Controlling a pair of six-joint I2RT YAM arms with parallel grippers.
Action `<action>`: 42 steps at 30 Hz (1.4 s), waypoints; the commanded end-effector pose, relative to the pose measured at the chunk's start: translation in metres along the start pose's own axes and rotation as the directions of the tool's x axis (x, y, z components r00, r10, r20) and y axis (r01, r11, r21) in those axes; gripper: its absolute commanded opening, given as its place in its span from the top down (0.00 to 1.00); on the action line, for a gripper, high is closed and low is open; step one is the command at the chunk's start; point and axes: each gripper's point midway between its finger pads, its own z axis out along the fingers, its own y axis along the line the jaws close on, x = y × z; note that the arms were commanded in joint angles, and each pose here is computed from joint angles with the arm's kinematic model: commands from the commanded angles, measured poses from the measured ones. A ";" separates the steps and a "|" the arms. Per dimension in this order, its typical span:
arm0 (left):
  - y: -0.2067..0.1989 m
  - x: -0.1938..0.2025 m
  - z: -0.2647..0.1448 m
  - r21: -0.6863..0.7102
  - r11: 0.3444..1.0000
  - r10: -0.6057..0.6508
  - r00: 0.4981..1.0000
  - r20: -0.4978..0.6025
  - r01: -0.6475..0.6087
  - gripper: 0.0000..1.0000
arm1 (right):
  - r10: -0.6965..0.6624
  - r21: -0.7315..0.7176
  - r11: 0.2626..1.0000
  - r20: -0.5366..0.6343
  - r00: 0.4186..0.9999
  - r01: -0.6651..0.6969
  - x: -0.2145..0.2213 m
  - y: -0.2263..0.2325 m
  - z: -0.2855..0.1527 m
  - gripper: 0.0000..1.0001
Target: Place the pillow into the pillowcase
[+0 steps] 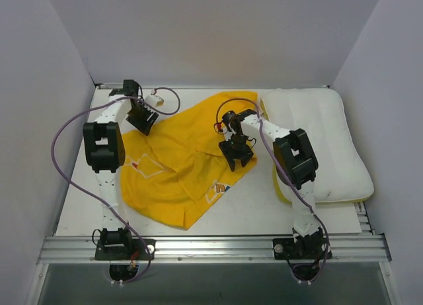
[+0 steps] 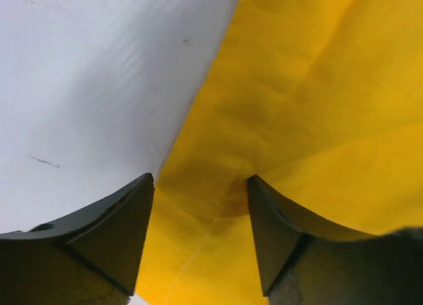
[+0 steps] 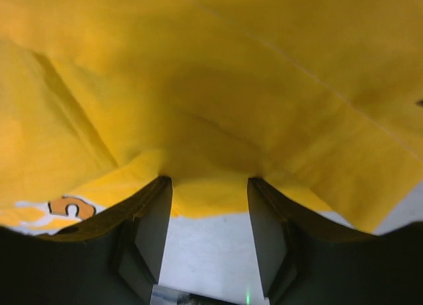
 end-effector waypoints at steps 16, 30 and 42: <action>-0.171 0.224 -0.118 0.377 0.923 0.200 0.937 -0.286 -0.081 0.82 | 0.067 0.113 0.989 0.247 0.967 -0.097 -0.140 -0.100 -0.009 0.62; -0.063 0.006 -0.103 0.196 0.977 -0.113 0.985 0.128 0.087 0.34 | -0.080 0.039 0.997 0.324 0.943 0.071 -0.099 -0.029 -0.088 0.46; -0.188 -0.074 -0.061 0.272 0.723 0.482 0.746 0.460 -0.635 0.39 | 0.062 -0.368 0.927 -0.028 0.998 -0.068 0.036 0.060 -0.022 0.57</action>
